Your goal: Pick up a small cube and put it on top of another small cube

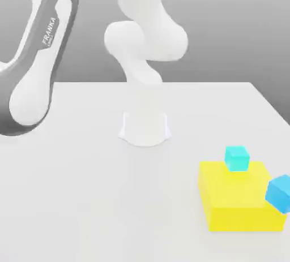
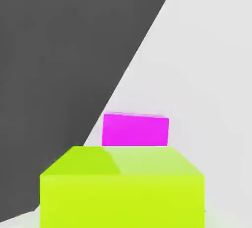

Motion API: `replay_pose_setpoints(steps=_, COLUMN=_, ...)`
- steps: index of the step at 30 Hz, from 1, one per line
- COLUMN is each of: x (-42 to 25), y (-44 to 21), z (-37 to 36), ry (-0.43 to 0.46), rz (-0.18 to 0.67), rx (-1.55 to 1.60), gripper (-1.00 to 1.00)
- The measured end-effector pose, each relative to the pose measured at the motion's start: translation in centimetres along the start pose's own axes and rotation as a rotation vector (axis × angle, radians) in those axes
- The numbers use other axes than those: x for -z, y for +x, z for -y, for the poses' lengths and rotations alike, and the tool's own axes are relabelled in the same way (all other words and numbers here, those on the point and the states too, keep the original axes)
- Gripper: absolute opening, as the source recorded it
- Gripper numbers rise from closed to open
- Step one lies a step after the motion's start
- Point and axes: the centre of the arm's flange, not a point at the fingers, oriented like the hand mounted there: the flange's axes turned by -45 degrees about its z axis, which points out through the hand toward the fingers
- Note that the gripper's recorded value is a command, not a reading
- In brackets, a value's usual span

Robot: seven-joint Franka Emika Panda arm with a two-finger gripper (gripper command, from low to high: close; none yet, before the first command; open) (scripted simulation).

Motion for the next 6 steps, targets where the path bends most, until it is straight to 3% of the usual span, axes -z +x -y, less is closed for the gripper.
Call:
replay_pose_setpoints(steps=1, x=-1.36, y=0.05, z=-0.06, ry=0.0, rz=0.0, rx=-0.002, gripper=1.0)
replay_pose_setpoints(steps=6, x=-1.36, y=0.05, z=-0.06, ry=0.0, rz=0.0, rx=-0.002, gripper=1.0)
